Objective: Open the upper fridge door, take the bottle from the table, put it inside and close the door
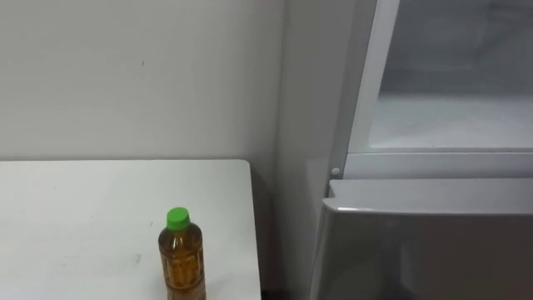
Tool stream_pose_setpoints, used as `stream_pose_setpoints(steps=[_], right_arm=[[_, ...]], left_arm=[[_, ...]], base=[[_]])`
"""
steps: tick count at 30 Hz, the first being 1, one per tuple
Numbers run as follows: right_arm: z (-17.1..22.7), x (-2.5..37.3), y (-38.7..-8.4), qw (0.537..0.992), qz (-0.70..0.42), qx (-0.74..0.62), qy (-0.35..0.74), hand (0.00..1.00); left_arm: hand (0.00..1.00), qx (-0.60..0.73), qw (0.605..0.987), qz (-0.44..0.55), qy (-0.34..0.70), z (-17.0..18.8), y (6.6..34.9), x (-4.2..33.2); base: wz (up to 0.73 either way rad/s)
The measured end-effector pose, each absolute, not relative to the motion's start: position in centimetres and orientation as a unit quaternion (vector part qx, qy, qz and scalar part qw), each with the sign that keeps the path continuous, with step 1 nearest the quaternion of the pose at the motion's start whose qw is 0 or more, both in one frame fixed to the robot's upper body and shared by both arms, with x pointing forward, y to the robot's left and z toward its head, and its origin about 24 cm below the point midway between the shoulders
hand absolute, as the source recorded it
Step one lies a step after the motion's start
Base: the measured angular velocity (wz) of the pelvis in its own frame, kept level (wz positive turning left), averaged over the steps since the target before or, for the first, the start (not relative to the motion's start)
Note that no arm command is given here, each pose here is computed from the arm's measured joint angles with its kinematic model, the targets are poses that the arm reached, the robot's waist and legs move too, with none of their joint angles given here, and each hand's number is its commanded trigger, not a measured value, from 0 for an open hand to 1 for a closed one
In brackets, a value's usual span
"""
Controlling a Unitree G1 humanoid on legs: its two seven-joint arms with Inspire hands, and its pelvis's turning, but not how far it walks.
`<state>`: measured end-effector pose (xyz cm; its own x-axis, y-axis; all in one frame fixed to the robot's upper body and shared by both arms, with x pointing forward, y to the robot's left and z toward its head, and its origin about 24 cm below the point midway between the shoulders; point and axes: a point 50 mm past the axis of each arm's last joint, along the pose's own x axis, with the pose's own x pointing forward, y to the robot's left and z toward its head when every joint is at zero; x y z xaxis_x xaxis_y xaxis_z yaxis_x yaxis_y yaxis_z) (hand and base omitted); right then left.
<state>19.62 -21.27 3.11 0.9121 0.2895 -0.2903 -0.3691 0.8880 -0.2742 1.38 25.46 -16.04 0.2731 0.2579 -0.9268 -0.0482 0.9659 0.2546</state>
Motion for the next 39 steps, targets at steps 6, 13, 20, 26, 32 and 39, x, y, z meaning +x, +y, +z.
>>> stream_pose_setpoints(steps=[6,13,20,26,32,39], right_arm=[[6.1,20.0,-20.3,0.968,0.202,-0.139,0.046,0.0],[11.4,21.2,-18.3,0.959,0.258,-0.052,-0.109,0.0],[15.1,21.7,-17.3,0.935,0.291,0.024,-0.203,0.0],[15.7,22.1,-17.0,0.934,0.28,0.034,-0.22,0.0],[15.1,22.6,-16.9,0.94,0.263,0.048,-0.211,0.0],[14.4,22.8,-16.2,0.943,0.262,0.052,-0.198,0.0]], left_arm=[[0.0,0.085,0.791,0.092,0.599,-16.1,25.4,1.3],[0.0,0.092,0.79,0.094,0.598,-15.9,26.1,1.3],[0.0,0.105,0.788,0.091,0.6,-15.7,26.4,1.3],[0.0,0.102,0.778,0.089,0.613,-15.9,26.1,1.0],[0.0,0.108,0.776,0.076,0.616,-16.1,25.6,1.3],[0.0,0.12,0.774,0.069,0.617,-16.1,25.6,1.7]], base=[[0.0],[0.04],[0.08],[0.0],[0.04],[0.02]])
